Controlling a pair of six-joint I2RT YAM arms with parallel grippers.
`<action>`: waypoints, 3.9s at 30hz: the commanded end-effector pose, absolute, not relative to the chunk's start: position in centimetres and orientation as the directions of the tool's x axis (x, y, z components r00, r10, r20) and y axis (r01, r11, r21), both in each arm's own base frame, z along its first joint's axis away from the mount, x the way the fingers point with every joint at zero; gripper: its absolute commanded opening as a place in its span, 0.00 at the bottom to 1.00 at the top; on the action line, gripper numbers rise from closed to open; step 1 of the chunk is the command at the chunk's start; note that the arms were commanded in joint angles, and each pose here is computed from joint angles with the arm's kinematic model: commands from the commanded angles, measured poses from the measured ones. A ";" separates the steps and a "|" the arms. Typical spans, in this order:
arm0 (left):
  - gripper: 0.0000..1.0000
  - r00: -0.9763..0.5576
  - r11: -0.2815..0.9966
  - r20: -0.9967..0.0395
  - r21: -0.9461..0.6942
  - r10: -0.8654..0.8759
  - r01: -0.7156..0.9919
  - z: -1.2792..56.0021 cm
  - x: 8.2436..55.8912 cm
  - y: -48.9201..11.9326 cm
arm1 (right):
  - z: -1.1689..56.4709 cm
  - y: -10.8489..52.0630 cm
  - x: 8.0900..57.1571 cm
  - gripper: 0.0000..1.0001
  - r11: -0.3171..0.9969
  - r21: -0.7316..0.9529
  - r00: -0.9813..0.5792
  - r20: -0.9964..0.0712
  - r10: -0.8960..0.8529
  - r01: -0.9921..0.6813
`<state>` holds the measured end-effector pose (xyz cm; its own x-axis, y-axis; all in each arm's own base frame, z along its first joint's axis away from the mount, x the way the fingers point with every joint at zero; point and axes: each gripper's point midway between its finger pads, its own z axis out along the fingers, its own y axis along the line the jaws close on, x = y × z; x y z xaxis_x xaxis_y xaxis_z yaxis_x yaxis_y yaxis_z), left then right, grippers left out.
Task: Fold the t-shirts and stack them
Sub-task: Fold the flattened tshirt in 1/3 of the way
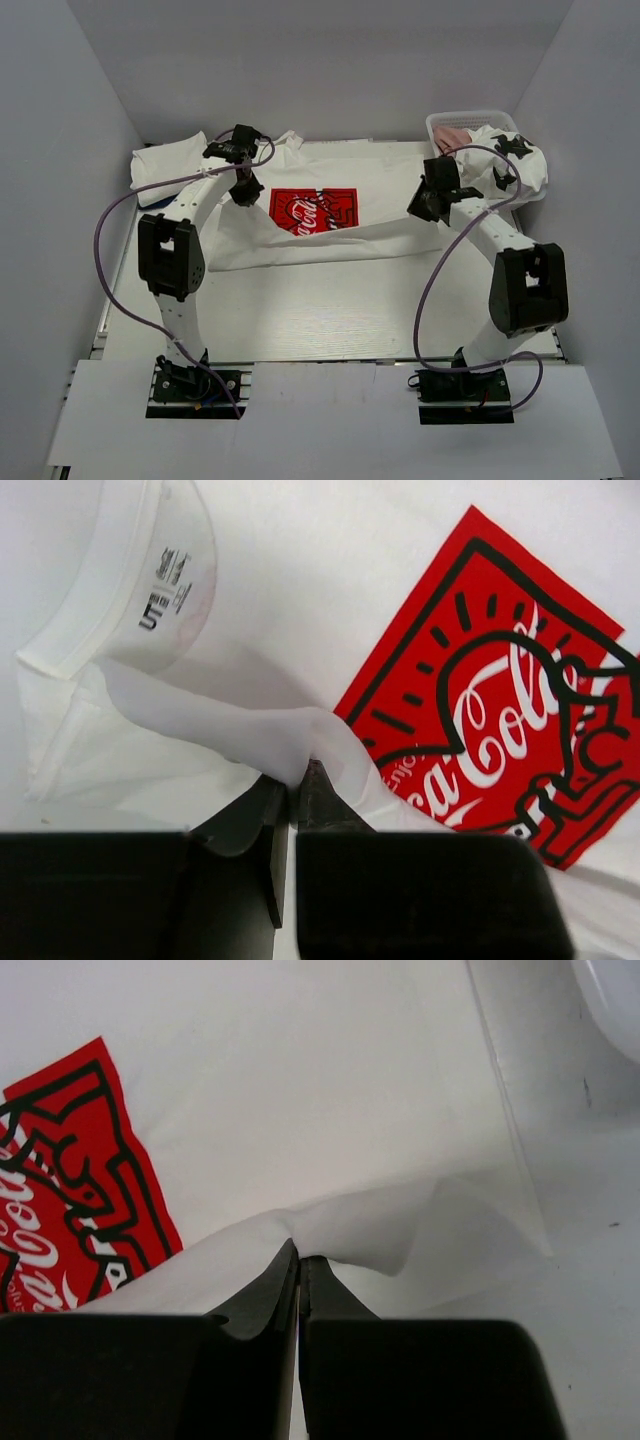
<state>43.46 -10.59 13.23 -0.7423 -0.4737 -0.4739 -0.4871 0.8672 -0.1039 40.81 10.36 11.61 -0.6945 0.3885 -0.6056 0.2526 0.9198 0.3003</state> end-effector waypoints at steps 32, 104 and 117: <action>1.00 -0.791 0.866 -0.356 -0.155 -0.497 -0.475 3.9 36.0 -9.0 | 4.1 13.2 42.4 0.90 0.942 0.300 -0.795 -0.530 0.295 0.151; 0.63 -0.834 0.972 -0.500 -0.140 -0.232 -0.187 9.3 38.4 -12.9 | 5.7 16.0 27.0 0.90 0.907 0.411 -0.812 -0.558 0.170 -0.093; 1.00 -0.798 0.967 -0.547 -0.118 -0.254 -0.227 10.6 38.2 -11.2 | 8.8 14.2 28.2 0.90 0.930 0.363 -0.721 -0.660 0.209 -0.063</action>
<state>38.66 -12.13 7.93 -0.8478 -0.2254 -0.4800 -0.2109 0.9738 -0.0848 26.37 14.88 6.17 -0.7889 0.1887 -0.5849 -0.0688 0.9186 0.3891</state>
